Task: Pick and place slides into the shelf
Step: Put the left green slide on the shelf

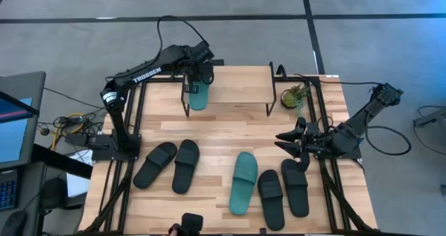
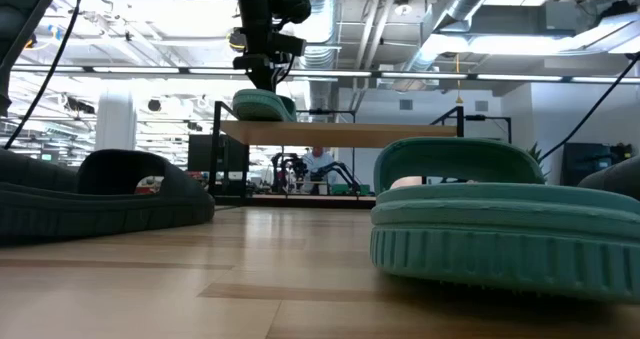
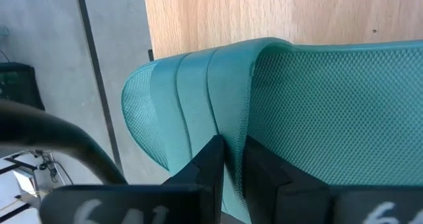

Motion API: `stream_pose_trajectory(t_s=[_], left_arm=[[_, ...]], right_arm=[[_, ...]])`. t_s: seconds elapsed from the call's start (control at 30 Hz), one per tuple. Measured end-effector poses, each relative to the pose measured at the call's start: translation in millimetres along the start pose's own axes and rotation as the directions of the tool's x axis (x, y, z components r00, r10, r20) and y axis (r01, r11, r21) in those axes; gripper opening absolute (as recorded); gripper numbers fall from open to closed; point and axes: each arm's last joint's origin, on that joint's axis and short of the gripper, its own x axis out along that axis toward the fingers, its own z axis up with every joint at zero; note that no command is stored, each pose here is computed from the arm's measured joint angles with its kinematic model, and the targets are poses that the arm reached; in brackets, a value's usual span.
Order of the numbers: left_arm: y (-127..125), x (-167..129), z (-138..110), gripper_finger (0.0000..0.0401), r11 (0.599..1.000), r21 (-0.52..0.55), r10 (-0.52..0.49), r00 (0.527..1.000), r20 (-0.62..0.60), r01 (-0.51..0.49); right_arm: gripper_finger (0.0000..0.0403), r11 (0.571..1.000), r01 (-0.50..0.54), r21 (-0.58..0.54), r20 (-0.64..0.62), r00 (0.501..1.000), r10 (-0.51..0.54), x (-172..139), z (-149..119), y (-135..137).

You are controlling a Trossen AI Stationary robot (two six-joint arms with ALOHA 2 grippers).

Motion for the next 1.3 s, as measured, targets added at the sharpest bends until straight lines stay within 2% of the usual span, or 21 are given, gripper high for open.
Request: stream_pose_trajectory(t_s=[0.27, 0.93, 1.3], left_arm=[[0.6, 0.2, -0.6, 0.0032, 0.999, -0.04, 0.003, 1.0, -0.004, -0.003], [1.1, 0.1, -1.0, 0.0032, 0.998, -0.062, 0.024, 0.999, -0.023, -0.025], [0.9, 0.2, 0.0, 0.0032, 0.998, -0.07, 0.004, 1.0, 0.005, -0.004]], right_arm=[[0.0122, 1.0, 0.002, -0.006, -0.005, 1.0, -0.002, 0.0, -0.6, -0.2], [0.0122, 1.0, 0.003, -0.005, -0.004, 1.0, -0.003, 0.0, -0.6, -0.3], [0.0122, 1.0, 0.006, -0.005, -0.003, 1.0, -0.006, 0.1, -0.6, -0.4]])
